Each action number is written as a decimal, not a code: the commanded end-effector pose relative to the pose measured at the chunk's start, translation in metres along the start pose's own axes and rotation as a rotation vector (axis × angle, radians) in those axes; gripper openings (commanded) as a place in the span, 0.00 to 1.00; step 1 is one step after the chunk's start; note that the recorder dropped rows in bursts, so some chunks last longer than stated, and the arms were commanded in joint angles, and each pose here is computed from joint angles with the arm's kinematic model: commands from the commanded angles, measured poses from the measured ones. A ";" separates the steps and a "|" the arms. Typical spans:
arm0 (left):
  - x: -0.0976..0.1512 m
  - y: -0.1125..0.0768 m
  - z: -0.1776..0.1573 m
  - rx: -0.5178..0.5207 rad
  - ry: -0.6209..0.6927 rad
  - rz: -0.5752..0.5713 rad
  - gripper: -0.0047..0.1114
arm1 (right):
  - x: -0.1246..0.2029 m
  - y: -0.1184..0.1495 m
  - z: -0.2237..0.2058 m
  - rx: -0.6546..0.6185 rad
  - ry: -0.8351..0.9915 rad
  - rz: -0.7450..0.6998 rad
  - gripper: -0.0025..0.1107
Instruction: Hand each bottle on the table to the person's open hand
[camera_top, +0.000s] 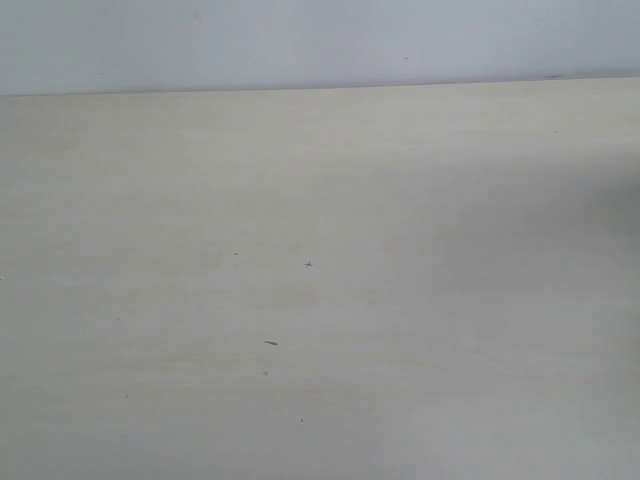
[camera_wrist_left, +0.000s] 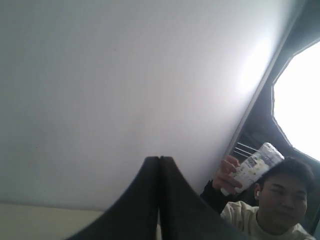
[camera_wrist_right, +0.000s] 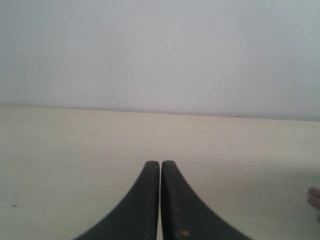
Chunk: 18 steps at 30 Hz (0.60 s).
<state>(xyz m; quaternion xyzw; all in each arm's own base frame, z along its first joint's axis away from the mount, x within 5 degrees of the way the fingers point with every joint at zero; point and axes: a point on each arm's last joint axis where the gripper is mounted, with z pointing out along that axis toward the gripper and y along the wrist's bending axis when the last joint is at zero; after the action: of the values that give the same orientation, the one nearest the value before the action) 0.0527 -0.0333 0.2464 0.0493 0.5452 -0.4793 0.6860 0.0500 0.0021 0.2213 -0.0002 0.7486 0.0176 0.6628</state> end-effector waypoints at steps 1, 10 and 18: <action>0.004 -0.001 -0.001 0.016 0.041 0.077 0.05 | 0.000 0.000 0.000 0.004 -0.008 0.001 0.04; 0.004 -0.001 -0.001 0.016 0.041 0.079 0.05 | 0.000 0.000 0.000 0.004 -0.008 0.001 0.04; 0.004 -0.001 -0.001 0.016 0.041 0.079 0.05 | 0.000 0.000 0.000 0.004 -0.008 0.001 0.04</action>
<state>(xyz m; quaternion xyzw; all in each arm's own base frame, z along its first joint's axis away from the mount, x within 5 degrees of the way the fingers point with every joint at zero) 0.0515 -0.0352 0.2441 0.0810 0.5519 -0.4570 0.6928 0.0500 0.0021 0.2213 -0.0002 0.7486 0.0176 0.6628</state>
